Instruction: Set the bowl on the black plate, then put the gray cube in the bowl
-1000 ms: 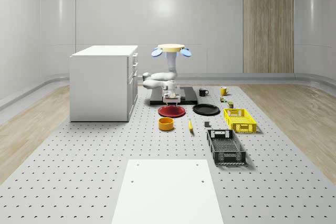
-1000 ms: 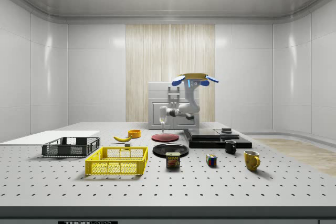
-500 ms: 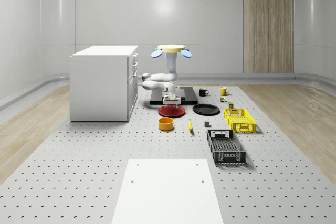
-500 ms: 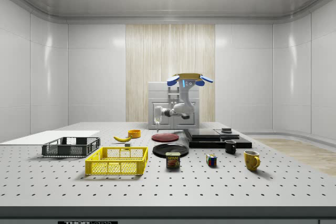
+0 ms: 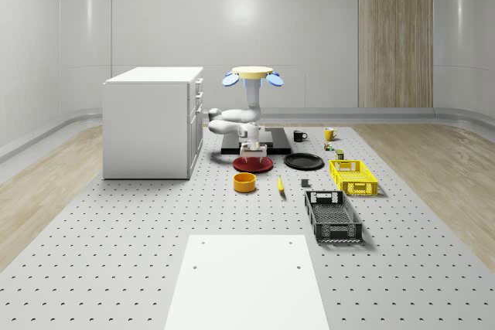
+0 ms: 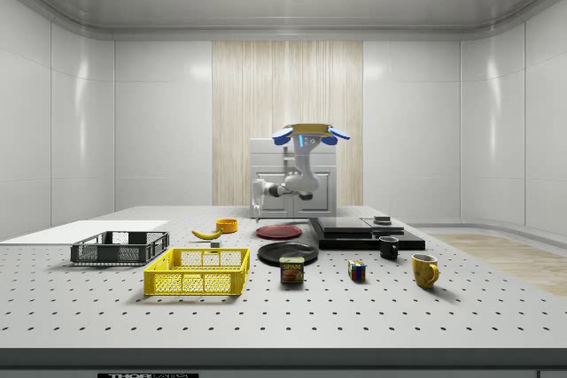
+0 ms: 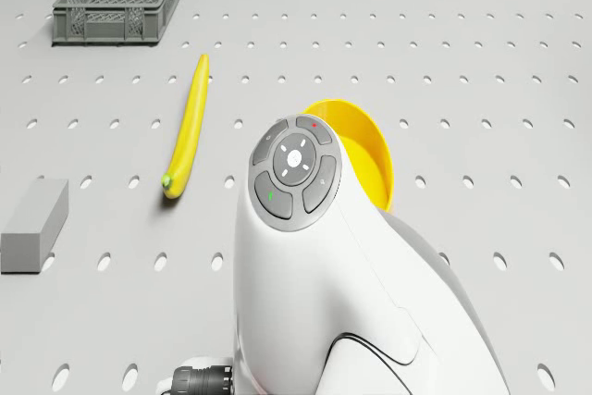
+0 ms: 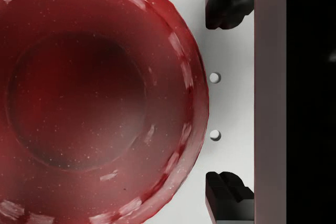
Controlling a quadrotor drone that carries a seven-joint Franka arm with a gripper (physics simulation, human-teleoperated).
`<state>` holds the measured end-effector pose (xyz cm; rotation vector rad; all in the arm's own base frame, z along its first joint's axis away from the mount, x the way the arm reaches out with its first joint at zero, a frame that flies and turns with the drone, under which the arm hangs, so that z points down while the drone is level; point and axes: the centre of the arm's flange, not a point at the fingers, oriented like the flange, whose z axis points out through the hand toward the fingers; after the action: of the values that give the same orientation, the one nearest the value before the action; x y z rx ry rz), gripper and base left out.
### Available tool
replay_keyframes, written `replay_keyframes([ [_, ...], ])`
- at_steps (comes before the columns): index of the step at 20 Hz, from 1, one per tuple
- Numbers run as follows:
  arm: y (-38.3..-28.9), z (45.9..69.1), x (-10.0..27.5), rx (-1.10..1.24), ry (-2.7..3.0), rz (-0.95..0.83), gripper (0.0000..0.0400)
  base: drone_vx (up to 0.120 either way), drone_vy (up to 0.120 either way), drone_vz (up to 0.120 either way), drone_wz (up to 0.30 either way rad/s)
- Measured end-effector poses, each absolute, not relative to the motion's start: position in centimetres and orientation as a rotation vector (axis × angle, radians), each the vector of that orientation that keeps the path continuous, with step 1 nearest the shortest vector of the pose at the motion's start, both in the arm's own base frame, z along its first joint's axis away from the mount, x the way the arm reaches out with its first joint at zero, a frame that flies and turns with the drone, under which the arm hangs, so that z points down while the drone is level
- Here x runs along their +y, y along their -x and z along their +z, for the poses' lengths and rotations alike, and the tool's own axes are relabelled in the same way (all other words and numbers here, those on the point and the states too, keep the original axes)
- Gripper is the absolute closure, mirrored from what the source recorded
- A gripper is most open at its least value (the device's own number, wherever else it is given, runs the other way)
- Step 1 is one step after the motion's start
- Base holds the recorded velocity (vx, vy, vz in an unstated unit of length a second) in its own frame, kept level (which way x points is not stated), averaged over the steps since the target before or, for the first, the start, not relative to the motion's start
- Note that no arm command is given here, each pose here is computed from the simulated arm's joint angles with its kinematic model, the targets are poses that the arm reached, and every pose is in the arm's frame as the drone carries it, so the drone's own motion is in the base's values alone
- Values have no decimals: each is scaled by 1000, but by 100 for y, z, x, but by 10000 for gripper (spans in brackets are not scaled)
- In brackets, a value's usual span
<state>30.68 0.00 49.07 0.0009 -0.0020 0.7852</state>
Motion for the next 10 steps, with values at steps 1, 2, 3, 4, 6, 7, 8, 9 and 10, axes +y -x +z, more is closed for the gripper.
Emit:
replay_keyframes([
  [1,-3068,4907,0,-2,-1,785,0,120,0,0,0],
  [2,-3068,4907,0,-2,-1,785,0,120,0,0,0],
  [3,-3068,4907,0,-2,-1,785,0,120,0,0,0],
  [4,-3068,4907,0,-2,-1,785,0,120,0,0,0],
  [6,-3068,4907,0,-2,-1,785,0,120,0,0,0],
  [7,-3068,4907,0,-2,-1,785,0,120,0,0,0],
  [8,-3068,4907,0,-2,-1,785,0,120,0,0,0],
  [9,-3068,4907,0,-2,-1,785,0,120,0,0,0],
  [10,-3068,4907,0,-2,-1,785,0,120,0,0,0],
])
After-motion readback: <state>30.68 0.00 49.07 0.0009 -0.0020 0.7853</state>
